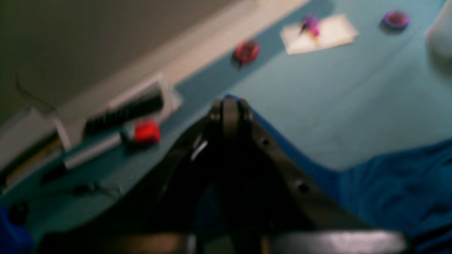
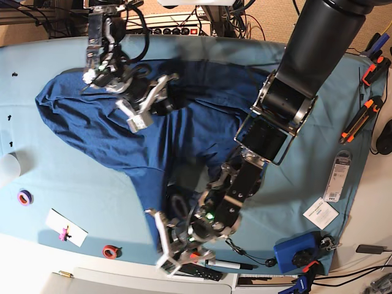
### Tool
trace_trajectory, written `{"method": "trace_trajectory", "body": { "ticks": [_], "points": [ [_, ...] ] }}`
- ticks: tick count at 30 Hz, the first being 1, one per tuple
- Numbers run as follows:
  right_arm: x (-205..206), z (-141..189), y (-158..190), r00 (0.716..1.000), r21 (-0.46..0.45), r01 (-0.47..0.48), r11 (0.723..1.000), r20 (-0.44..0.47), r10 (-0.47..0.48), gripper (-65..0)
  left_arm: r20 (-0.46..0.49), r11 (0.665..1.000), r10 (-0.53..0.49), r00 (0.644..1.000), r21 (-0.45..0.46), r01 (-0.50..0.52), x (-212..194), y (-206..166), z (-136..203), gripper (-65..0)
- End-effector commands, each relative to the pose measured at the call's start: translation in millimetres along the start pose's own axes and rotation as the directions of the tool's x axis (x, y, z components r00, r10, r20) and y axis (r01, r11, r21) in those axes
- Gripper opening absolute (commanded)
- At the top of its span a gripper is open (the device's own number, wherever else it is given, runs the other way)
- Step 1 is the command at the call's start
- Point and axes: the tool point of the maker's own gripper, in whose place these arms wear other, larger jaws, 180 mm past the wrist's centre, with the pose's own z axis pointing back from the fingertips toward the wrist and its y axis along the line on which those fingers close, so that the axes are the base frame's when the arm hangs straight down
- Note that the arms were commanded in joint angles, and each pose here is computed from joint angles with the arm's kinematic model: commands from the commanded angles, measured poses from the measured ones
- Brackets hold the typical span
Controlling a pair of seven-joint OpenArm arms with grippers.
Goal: Layout the t-shirt on the table in an organized manner, then fold the t-shirt properly
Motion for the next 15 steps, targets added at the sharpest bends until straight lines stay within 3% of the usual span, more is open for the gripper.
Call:
{"method": "trace_trajectory", "body": {
  "ticks": [1, 7, 15],
  "points": [
    [-6.0, 7.5, -27.0, 0.998, -0.097, -0.009, 0.995, -0.057, 0.004, -39.7, 0.078, 1.0, -0.014, 0.997, 0.016, 0.013, 29.8, 8.5, 1.2, -65.0],
    [25.9, 33.3, -71.4, 0.989, -0.167, 0.122, 0.978, 0.098, -0.107, -39.7, 0.016, 1.0, 0.014, 1.0, 0.028, -0.015, 1.1, 15.5, -7.2, -65.0],
    [35.0, 61.9, -104.5, 0.96, -0.209, 0.23, 0.951, 0.211, -0.186, -39.7, 0.055, 1.0, 0.016, 0.998, -0.003, -0.016, 23.9, -1.8, -11.8, -65.0]
  ]
}}
